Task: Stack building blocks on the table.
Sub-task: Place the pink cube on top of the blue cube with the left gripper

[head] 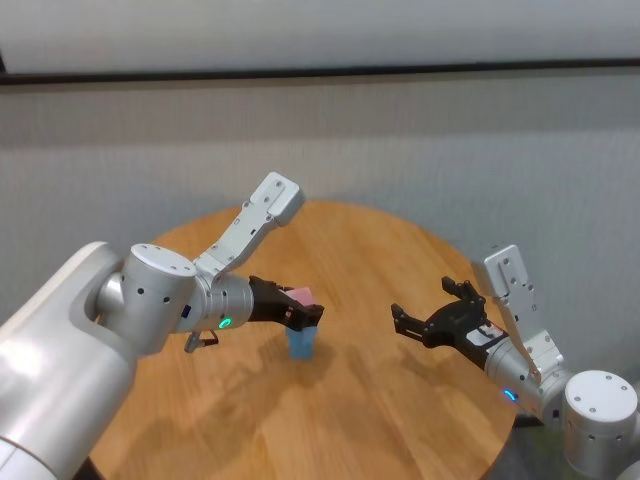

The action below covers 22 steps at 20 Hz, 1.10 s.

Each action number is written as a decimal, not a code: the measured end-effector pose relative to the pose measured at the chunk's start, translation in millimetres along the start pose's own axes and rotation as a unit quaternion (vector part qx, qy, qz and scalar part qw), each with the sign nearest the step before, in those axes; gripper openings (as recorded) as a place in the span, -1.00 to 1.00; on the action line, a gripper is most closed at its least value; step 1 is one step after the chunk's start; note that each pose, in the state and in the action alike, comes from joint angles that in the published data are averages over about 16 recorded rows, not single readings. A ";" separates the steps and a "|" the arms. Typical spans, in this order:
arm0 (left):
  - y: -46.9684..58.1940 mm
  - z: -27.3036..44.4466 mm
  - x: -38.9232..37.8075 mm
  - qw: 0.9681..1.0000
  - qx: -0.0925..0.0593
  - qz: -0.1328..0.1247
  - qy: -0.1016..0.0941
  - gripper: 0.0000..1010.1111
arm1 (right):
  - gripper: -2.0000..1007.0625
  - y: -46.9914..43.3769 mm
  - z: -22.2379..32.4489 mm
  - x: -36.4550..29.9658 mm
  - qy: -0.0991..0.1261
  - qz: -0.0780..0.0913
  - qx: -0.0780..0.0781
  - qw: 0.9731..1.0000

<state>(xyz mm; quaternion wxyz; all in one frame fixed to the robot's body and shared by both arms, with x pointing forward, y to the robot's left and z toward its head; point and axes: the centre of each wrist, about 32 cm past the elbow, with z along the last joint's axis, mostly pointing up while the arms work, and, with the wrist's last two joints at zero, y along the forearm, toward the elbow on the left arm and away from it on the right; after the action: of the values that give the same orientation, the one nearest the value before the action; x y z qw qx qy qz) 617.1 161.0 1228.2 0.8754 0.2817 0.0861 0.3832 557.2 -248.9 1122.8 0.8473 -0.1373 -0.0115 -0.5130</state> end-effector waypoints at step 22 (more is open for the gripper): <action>-1.9 -2.2 2.5 1.000 -0.008 0.005 0.009 0.58 | 0.99 0.0 0.0 0.0 0.000 0.000 0.000 1.000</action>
<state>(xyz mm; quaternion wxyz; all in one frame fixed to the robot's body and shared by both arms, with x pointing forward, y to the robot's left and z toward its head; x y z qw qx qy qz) 619.2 162.7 1225.4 0.8750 0.2713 0.0898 0.3907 557.2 -249.0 1122.8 0.8473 -0.1373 -0.0115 -0.5130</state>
